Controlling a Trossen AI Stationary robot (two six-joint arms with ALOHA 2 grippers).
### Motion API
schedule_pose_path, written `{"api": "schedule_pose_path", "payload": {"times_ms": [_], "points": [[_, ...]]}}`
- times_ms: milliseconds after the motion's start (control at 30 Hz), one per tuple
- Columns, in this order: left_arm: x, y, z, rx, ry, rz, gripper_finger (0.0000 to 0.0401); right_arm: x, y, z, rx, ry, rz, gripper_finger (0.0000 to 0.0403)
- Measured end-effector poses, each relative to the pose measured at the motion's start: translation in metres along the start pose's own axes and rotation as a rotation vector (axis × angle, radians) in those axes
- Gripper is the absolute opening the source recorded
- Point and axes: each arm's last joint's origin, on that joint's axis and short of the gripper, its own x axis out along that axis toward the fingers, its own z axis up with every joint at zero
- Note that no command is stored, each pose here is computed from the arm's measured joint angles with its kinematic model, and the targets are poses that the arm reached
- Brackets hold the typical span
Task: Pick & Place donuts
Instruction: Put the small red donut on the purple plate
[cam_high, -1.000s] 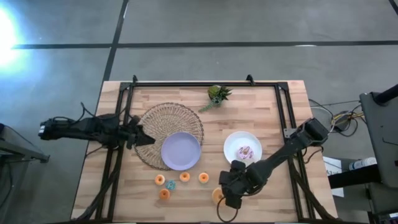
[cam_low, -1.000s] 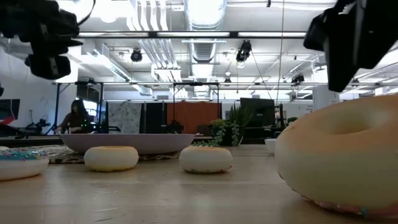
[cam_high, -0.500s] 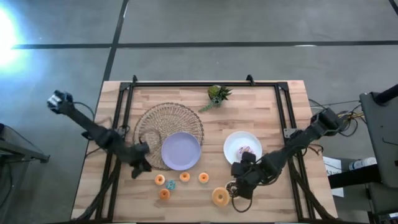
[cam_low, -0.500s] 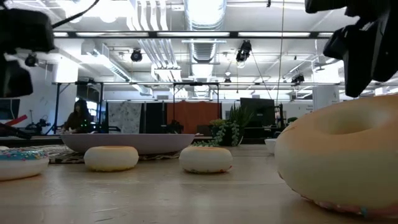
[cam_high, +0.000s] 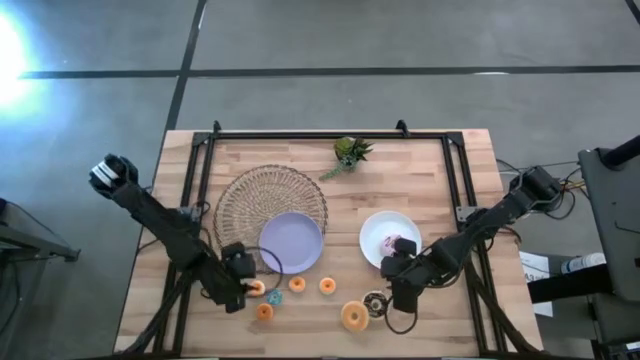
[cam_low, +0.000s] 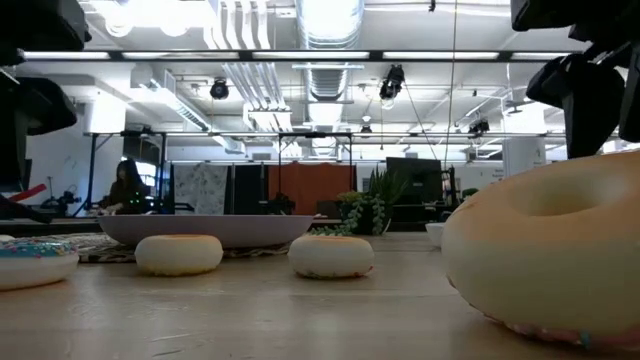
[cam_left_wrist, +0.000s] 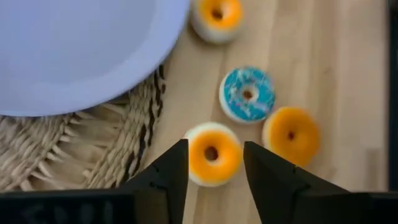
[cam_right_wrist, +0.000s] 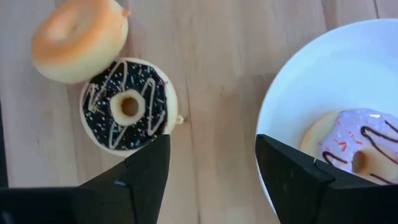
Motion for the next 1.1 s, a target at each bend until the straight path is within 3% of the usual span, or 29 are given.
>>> {"api": "schedule_pose_path", "payload": {"times_ms": [133,233,367,467,700,1100], "points": [[0.011,-0.005,0.000,-0.005,0.080,0.099,0.0141,0.000,-0.002,-0.002,0.001,-0.004,0.004,0.0228],[0.009,-0.019,0.004,0.008,0.091,0.051,0.0139,-0.001,-0.002,-0.002,0.001,-0.005,0.005,0.0228],[0.008,-0.038,0.001,0.147,0.105,0.031,0.0128,-0.001,-0.003,-0.003,0.001,-0.003,0.003,0.0228],[0.012,-0.046,-0.004,0.238,0.134,0.084,0.0118,0.000,-0.004,-0.004,0.000,0.000,0.001,0.0228],[0.033,-0.048,-0.011,0.287,0.186,0.163,0.0097,0.000,-0.004,-0.004,0.001,-0.002,0.003,0.0228],[0.044,-0.049,-0.012,0.329,0.145,0.204,0.0085,-0.001,-0.004,-0.004,0.002,-0.005,0.007,0.0228]]}}
